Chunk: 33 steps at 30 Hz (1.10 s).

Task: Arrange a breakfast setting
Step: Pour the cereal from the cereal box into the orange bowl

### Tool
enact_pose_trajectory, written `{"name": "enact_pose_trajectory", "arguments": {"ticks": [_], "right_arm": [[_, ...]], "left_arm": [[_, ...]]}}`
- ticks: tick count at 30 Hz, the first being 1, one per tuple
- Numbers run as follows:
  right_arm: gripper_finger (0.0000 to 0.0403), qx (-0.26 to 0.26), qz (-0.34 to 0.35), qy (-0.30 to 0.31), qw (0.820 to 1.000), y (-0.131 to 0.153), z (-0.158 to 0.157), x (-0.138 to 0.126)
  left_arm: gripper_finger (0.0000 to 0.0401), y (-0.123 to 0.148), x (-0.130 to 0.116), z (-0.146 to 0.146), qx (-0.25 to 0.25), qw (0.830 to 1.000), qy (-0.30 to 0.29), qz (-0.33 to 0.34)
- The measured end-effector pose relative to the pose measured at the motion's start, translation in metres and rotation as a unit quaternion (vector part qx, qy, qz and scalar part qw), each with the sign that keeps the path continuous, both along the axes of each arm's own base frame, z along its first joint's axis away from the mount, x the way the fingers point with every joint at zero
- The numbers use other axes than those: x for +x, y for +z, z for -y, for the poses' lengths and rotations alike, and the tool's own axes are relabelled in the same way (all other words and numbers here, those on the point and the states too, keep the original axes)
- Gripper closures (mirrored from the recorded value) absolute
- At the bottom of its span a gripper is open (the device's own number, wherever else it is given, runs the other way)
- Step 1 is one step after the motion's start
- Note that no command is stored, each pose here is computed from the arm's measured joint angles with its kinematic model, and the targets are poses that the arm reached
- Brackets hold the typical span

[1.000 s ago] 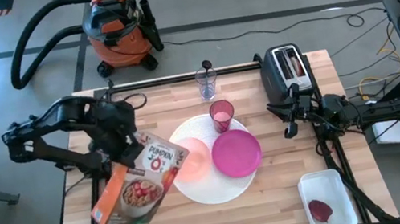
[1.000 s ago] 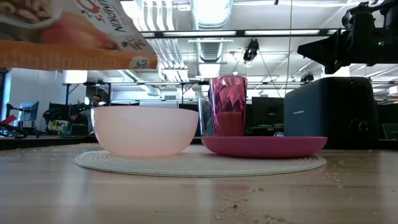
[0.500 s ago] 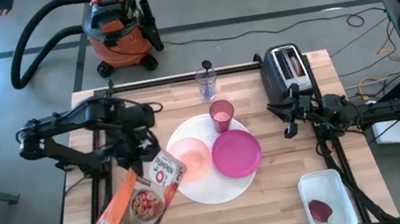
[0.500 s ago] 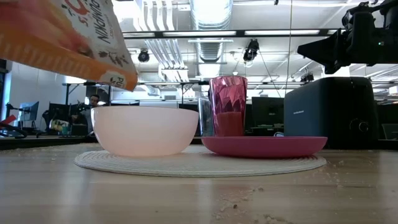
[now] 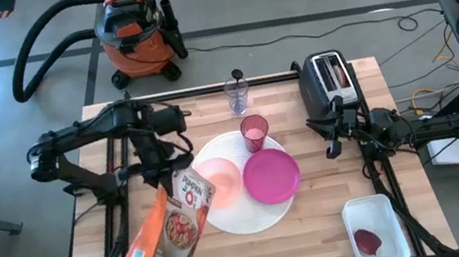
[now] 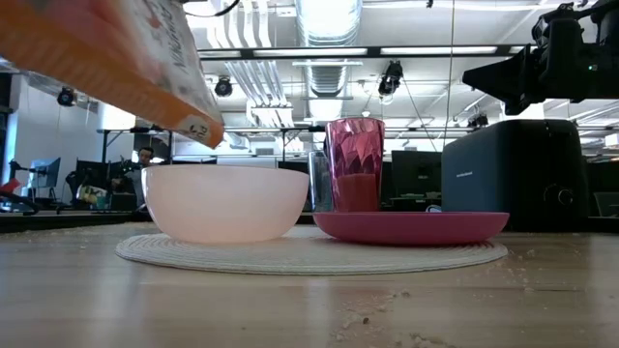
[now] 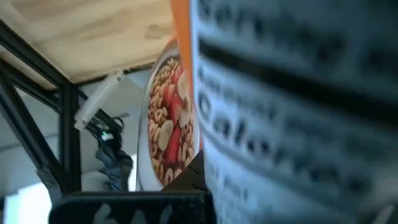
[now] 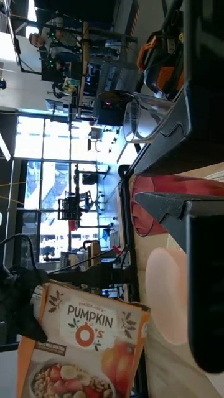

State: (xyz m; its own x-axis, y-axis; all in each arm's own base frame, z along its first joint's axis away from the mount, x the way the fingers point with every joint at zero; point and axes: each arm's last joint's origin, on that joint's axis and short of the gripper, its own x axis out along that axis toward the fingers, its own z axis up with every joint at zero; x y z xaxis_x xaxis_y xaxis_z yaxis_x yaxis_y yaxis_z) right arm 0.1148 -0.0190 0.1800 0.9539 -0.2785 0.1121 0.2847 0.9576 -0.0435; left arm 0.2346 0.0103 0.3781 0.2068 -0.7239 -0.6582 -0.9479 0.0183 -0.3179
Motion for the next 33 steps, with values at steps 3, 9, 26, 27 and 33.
{"name": "enact_pose_trajectory", "arguments": {"ticks": [3,9,26,27,33], "right_arm": [[0.0360,0.000,0.000,0.000,1.000,0.000,0.000,0.000],[0.0360,0.000,0.000,0.000,1.000,0.000,0.000,0.000],[0.0360,0.000,0.000,0.000,1.000,0.000,0.000,0.000],[0.0360,0.000,0.000,0.000,1.000,0.000,0.000,0.000],[0.0360,0.000,0.000,0.000,1.000,0.000,0.000,0.000]], "left_arm": [[0.0401,-0.002,0.003,-0.008,-0.014,1.000,0.016,-0.005],[0.0401,-0.004,0.005,-0.020,-0.050,0.998,0.046,-0.015],[0.0401,-0.005,0.009,-0.034,-0.161,0.981,0.093,-0.053],[0.0401,-0.005,0.010,-0.034,-0.168,0.980,0.092,-0.053],[0.0401,-0.011,0.014,-0.043,-0.171,0.978,0.106,-0.057]]}}
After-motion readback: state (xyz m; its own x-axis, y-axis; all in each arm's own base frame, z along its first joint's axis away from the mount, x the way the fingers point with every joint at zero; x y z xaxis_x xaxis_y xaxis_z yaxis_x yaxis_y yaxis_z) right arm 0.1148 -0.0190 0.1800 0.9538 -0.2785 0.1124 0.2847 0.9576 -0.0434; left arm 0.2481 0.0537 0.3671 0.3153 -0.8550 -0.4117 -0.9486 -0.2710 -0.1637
